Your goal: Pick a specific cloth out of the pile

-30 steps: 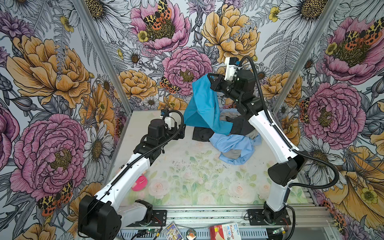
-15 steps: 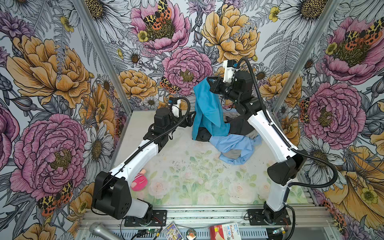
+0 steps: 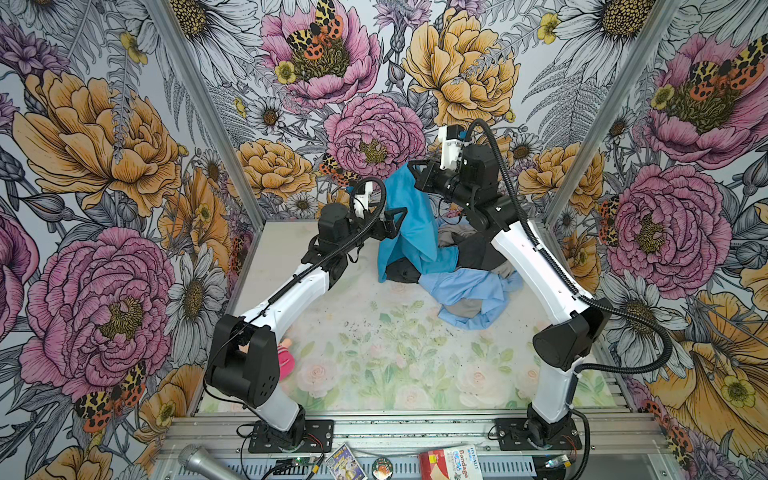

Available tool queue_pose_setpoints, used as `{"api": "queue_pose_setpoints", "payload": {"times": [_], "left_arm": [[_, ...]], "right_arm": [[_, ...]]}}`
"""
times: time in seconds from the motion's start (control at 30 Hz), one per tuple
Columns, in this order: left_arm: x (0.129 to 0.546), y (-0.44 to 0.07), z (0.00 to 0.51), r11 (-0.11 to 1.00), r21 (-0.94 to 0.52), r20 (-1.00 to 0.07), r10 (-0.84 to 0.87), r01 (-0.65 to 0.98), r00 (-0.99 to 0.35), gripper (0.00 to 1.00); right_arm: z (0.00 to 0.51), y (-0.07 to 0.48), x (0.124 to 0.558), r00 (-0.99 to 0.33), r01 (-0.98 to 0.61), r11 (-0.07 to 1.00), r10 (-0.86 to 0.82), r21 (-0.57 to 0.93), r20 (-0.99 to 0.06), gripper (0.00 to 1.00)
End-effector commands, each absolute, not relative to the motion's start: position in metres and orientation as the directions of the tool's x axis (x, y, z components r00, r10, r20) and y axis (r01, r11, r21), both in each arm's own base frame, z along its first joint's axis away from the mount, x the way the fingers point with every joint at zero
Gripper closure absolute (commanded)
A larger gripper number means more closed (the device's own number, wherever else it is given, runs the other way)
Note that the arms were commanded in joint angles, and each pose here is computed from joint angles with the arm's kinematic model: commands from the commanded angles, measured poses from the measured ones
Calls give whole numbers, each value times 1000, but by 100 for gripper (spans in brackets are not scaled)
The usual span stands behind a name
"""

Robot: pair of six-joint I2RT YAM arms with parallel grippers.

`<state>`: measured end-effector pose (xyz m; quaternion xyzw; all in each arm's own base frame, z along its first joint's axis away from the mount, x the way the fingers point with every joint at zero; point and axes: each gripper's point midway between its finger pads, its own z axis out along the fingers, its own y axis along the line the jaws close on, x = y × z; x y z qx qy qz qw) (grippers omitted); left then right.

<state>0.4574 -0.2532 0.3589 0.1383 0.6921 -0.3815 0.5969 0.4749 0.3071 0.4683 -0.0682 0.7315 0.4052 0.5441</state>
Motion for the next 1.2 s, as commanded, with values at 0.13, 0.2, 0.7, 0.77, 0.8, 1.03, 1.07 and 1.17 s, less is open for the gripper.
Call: {"api": "queue_pose_setpoints", "payload": {"times": [0.13, 0.2, 0.7, 0.77, 0.8, 1.03, 1.07, 1.17], "left_arm": [[484, -264, 372, 609, -380, -921, -315, 696, -228, 33], [487, -266, 376, 588, -392, -915, -330, 707, -233, 77], [475, -226, 430, 666, -377, -924, -314, 644, -215, 100], [474, -215, 438, 685, -380, -923, -321, 621, -210, 100], [474, -208, 443, 693, -382, -922, -328, 612, -204, 100], [471, -159, 466, 765, -374, -925, -344, 525, -158, 100], [470, -152, 468, 775, -370, -927, -344, 512, -150, 100], [469, -132, 470, 804, -360, -931, -339, 472, -133, 100]], "right_arm": [[460, 322, 471, -415, -589, 632, 299, 504, -859, 100], [456, 319, 472, -418, -578, 644, 294, 501, -860, 100], [433, 302, 477, -444, -557, 668, 263, 494, -857, 86], [432, 300, 478, -450, -561, 662, 260, 497, -854, 70], [430, 299, 477, -455, -563, 659, 257, 499, -852, 63], [417, 285, 473, -432, -565, 700, 200, 437, -880, 33], [415, 282, 472, -428, -561, 708, 195, 428, -883, 31], [409, 276, 469, -421, -555, 728, 173, 404, -890, 24]]}}
